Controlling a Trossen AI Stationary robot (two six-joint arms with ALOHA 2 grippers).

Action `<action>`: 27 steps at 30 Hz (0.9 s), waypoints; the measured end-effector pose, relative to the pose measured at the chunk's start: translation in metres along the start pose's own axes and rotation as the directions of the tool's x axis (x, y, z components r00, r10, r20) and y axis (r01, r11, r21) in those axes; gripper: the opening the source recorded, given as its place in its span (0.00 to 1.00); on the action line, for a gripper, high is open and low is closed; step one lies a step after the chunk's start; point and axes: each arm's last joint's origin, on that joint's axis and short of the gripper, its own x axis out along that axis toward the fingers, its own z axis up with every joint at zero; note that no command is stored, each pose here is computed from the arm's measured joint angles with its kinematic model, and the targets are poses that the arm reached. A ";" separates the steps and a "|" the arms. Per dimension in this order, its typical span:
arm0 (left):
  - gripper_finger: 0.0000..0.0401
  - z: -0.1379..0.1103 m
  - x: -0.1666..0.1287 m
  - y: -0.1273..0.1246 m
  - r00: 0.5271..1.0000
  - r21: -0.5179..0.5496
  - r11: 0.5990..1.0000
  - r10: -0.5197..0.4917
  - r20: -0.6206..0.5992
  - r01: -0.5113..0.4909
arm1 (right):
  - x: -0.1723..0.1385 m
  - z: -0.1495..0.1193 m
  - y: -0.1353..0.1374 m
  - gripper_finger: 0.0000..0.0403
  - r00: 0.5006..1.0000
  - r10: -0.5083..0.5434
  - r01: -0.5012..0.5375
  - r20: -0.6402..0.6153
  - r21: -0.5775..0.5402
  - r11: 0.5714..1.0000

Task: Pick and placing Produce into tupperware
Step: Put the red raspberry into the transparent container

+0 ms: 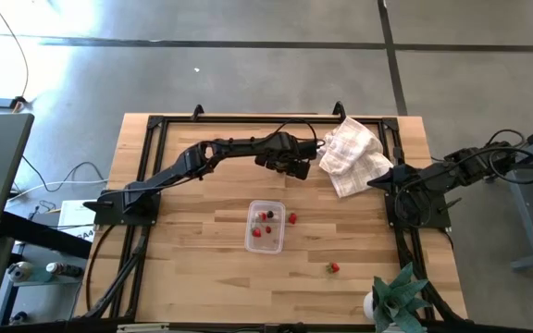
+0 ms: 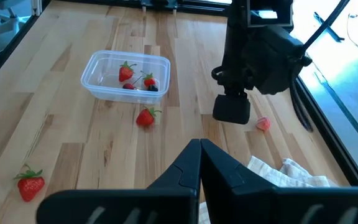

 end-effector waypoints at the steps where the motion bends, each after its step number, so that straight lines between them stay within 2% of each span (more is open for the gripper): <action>1: 0.43 0.000 0.002 0.000 1.000 0.001 1.000 0.005 -0.003 -0.005 | 0.000 0.000 0.000 0.00 1.000 0.000 0.000 0.000 0.000 1.000; 14: 0.26 0.001 0.002 -0.002 1.000 0.001 1.000 -0.013 0.012 0.013 | 0.000 0.000 0.000 0.00 1.000 0.000 0.000 0.000 0.000 1.000; 27: 0.27 0.002 0.002 -0.003 0.999 0.004 1.000 -0.028 0.021 0.028 | 0.000 0.000 0.000 0.00 1.000 0.000 0.000 0.000 0.000 1.000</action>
